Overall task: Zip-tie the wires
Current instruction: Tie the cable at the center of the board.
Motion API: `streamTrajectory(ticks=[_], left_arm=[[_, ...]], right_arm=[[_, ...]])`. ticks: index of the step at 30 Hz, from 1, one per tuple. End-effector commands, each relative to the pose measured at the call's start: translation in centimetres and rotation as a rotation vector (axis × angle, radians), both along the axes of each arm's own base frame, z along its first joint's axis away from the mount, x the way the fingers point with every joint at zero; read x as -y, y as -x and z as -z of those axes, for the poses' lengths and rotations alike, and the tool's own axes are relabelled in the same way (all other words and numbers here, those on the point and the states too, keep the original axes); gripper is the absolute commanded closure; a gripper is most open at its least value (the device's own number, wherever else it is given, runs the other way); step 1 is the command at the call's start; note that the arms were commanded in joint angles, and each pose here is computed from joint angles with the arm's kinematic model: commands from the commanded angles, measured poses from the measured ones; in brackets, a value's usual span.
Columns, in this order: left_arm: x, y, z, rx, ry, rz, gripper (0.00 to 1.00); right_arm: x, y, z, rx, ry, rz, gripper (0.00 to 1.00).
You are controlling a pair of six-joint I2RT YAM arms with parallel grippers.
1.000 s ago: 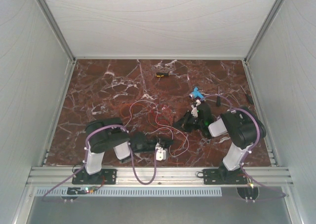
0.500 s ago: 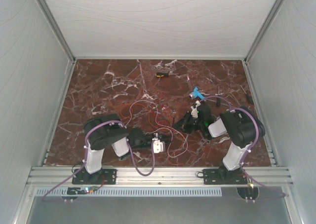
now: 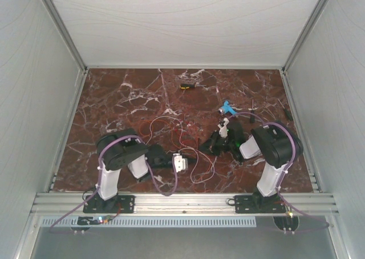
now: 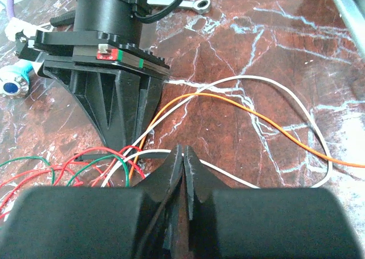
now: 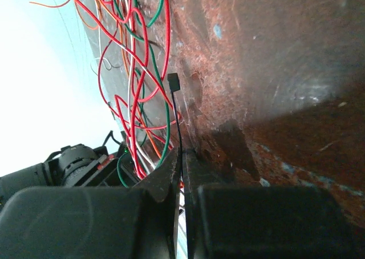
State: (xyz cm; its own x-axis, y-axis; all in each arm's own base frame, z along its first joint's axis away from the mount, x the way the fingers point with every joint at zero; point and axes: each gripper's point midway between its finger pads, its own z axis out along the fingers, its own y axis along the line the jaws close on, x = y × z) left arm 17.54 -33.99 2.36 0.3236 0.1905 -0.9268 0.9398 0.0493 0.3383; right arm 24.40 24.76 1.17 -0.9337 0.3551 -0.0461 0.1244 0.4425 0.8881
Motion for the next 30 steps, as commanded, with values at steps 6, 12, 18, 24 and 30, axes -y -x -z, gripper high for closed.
streamTrajectory(ticks=[6, 12, 18, 24, 30], left_arm=[[1.1, -0.5, -7.6, 0.081, 0.255, 0.072, 1.00], [0.7, -0.7, -7.2, 0.027, 0.250, 0.063, 1.00], [-0.2, -2.3, -7.9, -0.008, 0.271, 0.025, 1.00], [-0.4, -2.8, -8.3, -0.016, 0.282, 0.026, 1.00], [-0.2, -3.3, -9.0, -0.040, 0.298, 0.017, 1.00]], right_arm=[[0.1, 0.5, -1.0, 0.162, 0.091, -0.078, 1.00], [-0.5, -0.1, -3.4, 0.403, 0.180, -0.131, 1.00], [0.2, -0.5, -3.7, 0.625, 0.408, -0.166, 1.00], [1.6, -1.4, -4.0, 0.749, 0.549, -0.137, 1.00], [0.6, -0.9, -3.9, 0.850, 0.625, -0.194, 1.00]])
